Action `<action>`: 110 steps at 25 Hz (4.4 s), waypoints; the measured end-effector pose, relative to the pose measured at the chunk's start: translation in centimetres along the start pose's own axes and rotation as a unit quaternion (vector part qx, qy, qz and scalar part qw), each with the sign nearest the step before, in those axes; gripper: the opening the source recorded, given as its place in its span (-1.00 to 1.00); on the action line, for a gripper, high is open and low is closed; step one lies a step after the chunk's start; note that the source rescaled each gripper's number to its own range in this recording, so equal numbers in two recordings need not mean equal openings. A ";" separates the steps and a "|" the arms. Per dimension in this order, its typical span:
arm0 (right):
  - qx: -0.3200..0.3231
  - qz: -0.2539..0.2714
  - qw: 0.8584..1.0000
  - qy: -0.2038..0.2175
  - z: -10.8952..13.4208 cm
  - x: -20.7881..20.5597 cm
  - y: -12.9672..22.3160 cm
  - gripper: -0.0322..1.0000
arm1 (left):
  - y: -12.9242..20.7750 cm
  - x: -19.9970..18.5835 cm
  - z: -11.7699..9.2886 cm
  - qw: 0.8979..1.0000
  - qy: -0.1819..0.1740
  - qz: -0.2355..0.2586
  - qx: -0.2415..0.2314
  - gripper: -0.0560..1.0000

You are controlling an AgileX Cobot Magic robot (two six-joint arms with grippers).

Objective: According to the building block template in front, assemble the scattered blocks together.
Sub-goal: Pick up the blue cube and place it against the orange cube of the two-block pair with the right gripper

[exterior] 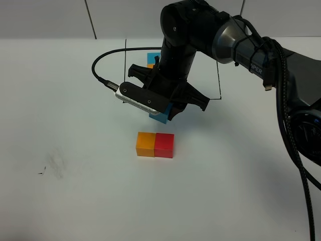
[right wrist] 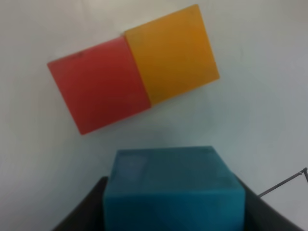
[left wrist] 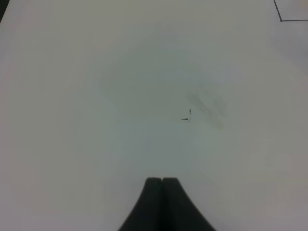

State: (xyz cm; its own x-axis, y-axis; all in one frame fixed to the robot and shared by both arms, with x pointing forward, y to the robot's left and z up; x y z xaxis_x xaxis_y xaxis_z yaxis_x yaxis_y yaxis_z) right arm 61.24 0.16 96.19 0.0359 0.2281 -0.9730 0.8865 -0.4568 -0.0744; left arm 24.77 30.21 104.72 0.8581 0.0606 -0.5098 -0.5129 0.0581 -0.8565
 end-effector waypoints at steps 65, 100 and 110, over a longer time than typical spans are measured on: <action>-0.081 0.067 0.994 -0.011 -1.9 3.8 -2.6 -0.09 | 0.0 0.0 0.0 1.000 0.000 0.000 0.000 -0.89; -0.102 0.080 0.991 -0.029 -1.9 4.3 -3.2 -0.09 | 0.0 0.0 0.0 1.000 0.000 0.000 0.000 -0.89; -0.109 0.079 0.990 -0.036 -2.0 4.9 -3.6 -0.09 | 0.0 0.0 0.0 1.000 0.000 0.000 0.000 -0.89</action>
State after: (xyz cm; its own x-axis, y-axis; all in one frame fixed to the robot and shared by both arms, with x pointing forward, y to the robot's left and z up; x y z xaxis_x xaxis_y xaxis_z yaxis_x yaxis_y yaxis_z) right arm 59.10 4.62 92.09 0.1568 0.1027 -0.9823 0.9510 -0.2842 0.1221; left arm 24.77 30.21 104.72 0.8581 0.0606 -0.5098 -0.5129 0.0581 -0.8565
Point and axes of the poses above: a point on each arm's last joint axis where the gripper is mounted, x pointing out along that axis toward the gripper, z along the wrist's bending axis when the last joint is at zero, y = z × x, the point moved 1 cm from there along x, pointing out along that axis toward the gripper, and after that the axes turned 2 degrees about x, right-handed, at the moved point
